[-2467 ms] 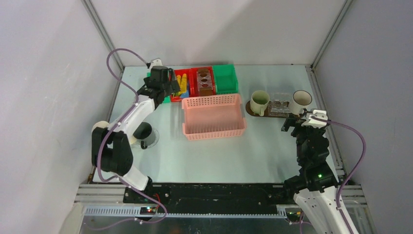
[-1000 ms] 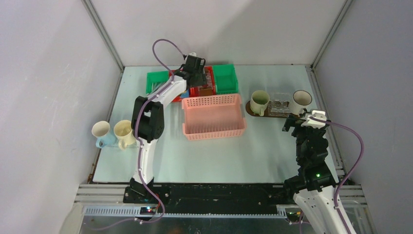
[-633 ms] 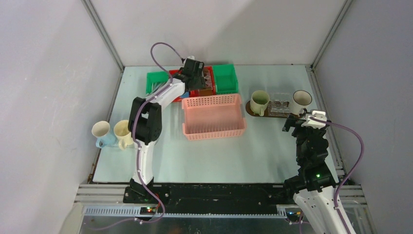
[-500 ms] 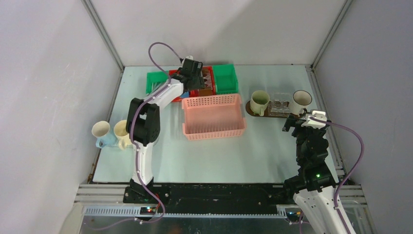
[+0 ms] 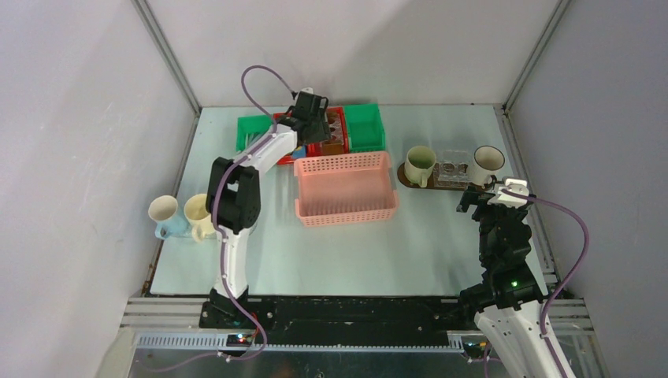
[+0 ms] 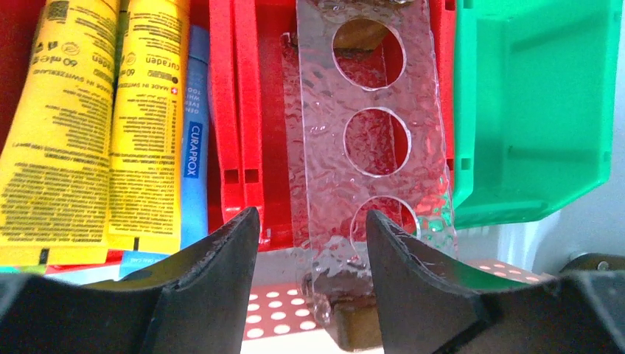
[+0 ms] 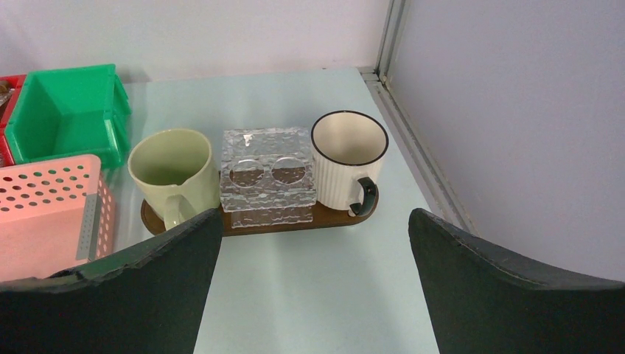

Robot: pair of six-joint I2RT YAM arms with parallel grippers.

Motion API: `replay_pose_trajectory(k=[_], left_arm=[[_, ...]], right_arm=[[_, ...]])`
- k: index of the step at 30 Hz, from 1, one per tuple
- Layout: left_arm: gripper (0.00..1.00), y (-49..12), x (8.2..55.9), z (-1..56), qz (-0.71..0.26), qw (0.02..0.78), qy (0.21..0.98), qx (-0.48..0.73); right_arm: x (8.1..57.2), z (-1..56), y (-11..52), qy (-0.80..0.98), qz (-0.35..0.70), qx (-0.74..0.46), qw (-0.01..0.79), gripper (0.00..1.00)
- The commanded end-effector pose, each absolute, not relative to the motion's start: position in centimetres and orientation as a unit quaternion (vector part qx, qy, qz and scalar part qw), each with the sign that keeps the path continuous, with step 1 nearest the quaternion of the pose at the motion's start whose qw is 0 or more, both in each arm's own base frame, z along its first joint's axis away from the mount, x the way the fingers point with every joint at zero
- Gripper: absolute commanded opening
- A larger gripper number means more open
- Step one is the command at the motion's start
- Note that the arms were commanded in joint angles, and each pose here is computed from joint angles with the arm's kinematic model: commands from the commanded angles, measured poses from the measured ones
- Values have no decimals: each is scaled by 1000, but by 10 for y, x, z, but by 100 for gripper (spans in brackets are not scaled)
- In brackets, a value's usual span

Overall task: Prepare toiletry sets of a toothbrush and toothpaste on the tray
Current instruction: Pick up the toothpaste holder from the storage box.

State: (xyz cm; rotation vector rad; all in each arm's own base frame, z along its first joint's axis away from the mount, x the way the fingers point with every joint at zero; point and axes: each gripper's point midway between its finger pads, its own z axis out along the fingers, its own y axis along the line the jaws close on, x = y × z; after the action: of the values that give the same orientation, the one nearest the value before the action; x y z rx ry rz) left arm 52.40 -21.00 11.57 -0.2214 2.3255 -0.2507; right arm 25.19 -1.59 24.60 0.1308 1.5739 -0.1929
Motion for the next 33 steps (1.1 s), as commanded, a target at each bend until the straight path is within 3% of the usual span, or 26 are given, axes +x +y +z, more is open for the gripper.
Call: replay_pose_trajectory(k=[1,8,11,18,22,33], left_arm=[[61,-217,534,115,-106,383,915,-73],[59,-224,534,97,-108,359,925,-64],[53,-220,534,98,-98,360,926,-63],[15,-224,540,125,-122,391,910,-67],[2,-228,543,156,-147,424,891,-72],[0,-225,537,238,-194,504,837,-90]], right_arm=[[253,258,-16,689,-84,60,718,100],[253,257,-16,689,-84,60,717,99],[253,257,-16,690,-85,60,717,99],[253,258,-17,688,-86,61,718,100],[252,258,-17,688,-87,61,718,99],[251,261,-17,684,-84,62,722,100]])
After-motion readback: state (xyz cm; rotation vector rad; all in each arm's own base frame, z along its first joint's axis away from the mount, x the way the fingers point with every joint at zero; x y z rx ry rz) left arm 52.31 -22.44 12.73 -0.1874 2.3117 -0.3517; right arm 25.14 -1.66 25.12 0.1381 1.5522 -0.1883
